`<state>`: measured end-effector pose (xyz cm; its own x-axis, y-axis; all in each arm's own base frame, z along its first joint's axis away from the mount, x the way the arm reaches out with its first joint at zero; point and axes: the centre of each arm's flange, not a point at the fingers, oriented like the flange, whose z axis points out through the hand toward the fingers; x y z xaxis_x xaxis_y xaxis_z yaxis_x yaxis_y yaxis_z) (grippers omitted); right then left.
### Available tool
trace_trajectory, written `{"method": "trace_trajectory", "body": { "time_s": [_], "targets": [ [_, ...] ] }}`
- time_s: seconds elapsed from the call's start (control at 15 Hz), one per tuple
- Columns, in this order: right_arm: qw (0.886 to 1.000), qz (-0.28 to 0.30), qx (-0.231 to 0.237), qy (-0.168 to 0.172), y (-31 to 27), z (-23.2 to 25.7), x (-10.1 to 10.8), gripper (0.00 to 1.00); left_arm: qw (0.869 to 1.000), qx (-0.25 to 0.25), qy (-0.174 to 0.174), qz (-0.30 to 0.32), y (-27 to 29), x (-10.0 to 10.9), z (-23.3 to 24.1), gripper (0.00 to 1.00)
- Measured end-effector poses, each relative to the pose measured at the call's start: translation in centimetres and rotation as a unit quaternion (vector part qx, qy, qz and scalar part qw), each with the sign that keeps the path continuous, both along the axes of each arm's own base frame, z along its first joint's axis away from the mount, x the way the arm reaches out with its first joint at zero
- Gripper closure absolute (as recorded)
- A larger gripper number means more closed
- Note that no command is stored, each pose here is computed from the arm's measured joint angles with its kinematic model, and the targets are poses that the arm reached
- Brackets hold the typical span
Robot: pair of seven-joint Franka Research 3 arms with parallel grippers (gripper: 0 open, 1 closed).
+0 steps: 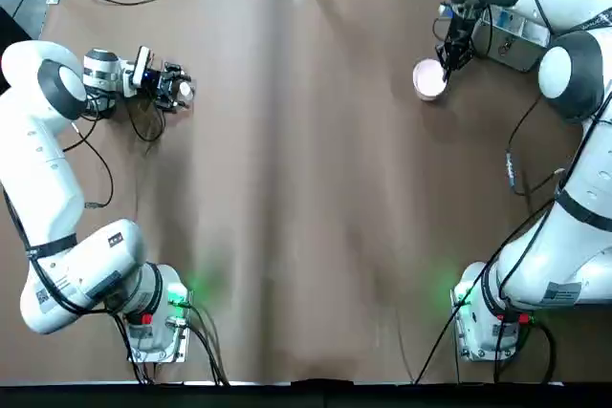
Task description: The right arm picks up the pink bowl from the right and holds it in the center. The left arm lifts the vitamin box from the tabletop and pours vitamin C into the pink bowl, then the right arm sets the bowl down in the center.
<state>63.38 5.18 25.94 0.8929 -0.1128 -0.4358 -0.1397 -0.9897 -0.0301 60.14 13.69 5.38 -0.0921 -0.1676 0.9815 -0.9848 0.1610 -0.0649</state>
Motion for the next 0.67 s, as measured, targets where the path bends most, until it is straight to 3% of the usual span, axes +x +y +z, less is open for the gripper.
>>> {"method": "trace_trajectory", "body": {
  "time_s": [0.13,0.33,0.53,0.67],
  "targets": [
    [1.000,-0.020,-0.004,0.009,2.3,2.8,0.7,0.98,1.000,0.001,0.000,0.000,-0.1,0.1,0.0,0.19],
    [0.998,-0.068,-0.008,0.016,8.4,6.2,0.8,0.98,1.000,0.001,0.001,-0.001,-0.3,0.0,-0.2,0.36],
    [0.993,-0.115,-0.024,0.014,14.7,8.0,0.1,0.98,1.000,0.001,0.005,-0.001,-0.5,-0.1,-0.6,0.47],
    [0.987,-0.157,-0.030,0.020,17.8,9.0,-0.4,0.98,1.000,0.001,0.007,-0.001,-0.5,-0.1,-0.7,0.48]
  ]
}}
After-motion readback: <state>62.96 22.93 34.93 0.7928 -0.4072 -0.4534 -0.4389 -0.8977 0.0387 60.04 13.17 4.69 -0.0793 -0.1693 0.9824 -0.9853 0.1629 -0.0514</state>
